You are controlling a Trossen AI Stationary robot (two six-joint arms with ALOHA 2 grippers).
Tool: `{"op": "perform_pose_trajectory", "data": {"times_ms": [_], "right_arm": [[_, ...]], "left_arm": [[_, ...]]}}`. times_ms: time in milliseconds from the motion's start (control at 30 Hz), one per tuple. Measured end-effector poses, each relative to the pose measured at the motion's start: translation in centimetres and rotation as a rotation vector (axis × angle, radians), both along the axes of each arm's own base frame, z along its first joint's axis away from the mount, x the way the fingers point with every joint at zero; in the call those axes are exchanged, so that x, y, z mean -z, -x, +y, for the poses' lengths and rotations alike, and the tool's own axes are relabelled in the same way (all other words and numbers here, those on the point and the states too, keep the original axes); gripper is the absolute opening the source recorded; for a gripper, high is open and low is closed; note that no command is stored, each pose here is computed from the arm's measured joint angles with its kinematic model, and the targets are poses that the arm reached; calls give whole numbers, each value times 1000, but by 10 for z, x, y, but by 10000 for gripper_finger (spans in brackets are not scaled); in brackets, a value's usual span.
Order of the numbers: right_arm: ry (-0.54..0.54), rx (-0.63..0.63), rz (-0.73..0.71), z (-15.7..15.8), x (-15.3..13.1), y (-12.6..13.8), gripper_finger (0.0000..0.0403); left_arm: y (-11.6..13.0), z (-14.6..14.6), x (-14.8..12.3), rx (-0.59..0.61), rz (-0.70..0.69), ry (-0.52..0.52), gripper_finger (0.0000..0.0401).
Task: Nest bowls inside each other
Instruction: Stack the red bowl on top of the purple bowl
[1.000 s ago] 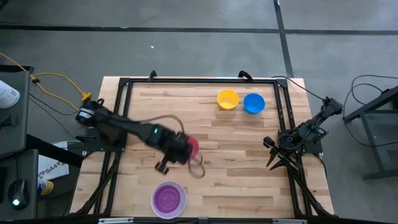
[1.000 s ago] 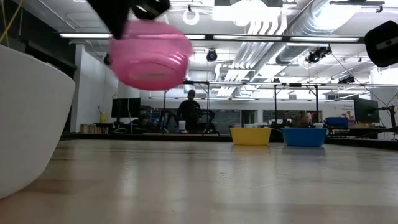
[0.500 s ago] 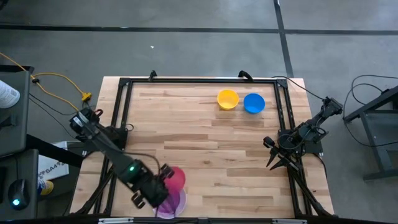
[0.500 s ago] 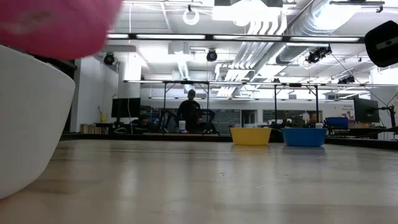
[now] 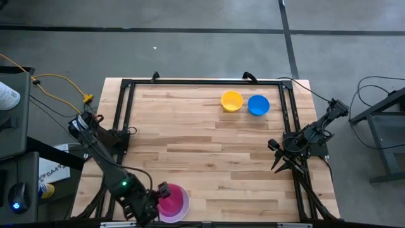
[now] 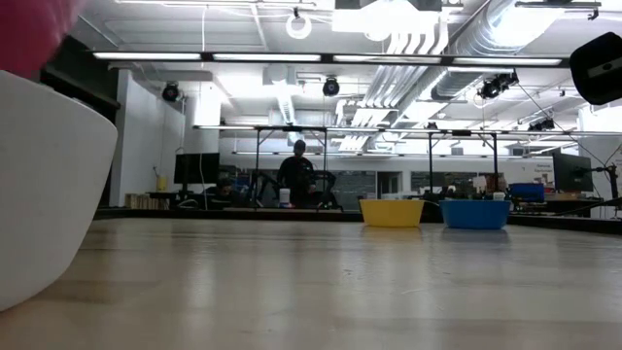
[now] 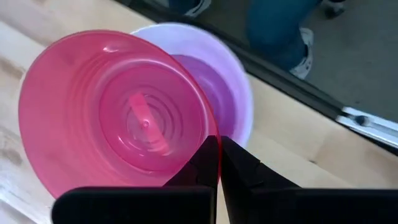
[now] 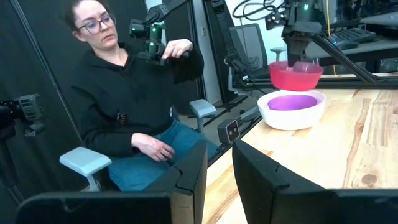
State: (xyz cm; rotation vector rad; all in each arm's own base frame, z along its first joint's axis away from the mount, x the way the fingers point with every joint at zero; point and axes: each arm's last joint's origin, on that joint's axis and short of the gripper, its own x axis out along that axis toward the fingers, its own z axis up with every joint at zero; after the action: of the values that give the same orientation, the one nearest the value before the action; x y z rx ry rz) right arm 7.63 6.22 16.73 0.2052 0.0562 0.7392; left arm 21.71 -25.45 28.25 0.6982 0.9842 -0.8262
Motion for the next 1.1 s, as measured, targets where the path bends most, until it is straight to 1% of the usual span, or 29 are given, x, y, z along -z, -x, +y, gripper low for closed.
{"op": "perform_pose_trajectory", "data": {"times_ms": [133,333,567,700,800,967,1100], "right_arm": [[0,0,0,0,0,0,71],[0,-1,-1,0,0,0,71],[1,-1,0,0,0,0,71],[0,-1,0,0,0,0,71],[0,-1,0,0,0,0,71],[-1,-1,-1,0,0,0,71],[-1,0,-1,0,0,0,71]], "left_arm": [[1,2,16,-12,-5,-32,0],[-1,-1,30,-3,-19,30,0],[-1,-3,46,-3,8,53,0],[-1,-5,51,5,25,81,0],[1,-3,56,6,43,68,0],[0,-4,59,8,37,86,0],[-2,-4,58,-27,30,109,20]]}}
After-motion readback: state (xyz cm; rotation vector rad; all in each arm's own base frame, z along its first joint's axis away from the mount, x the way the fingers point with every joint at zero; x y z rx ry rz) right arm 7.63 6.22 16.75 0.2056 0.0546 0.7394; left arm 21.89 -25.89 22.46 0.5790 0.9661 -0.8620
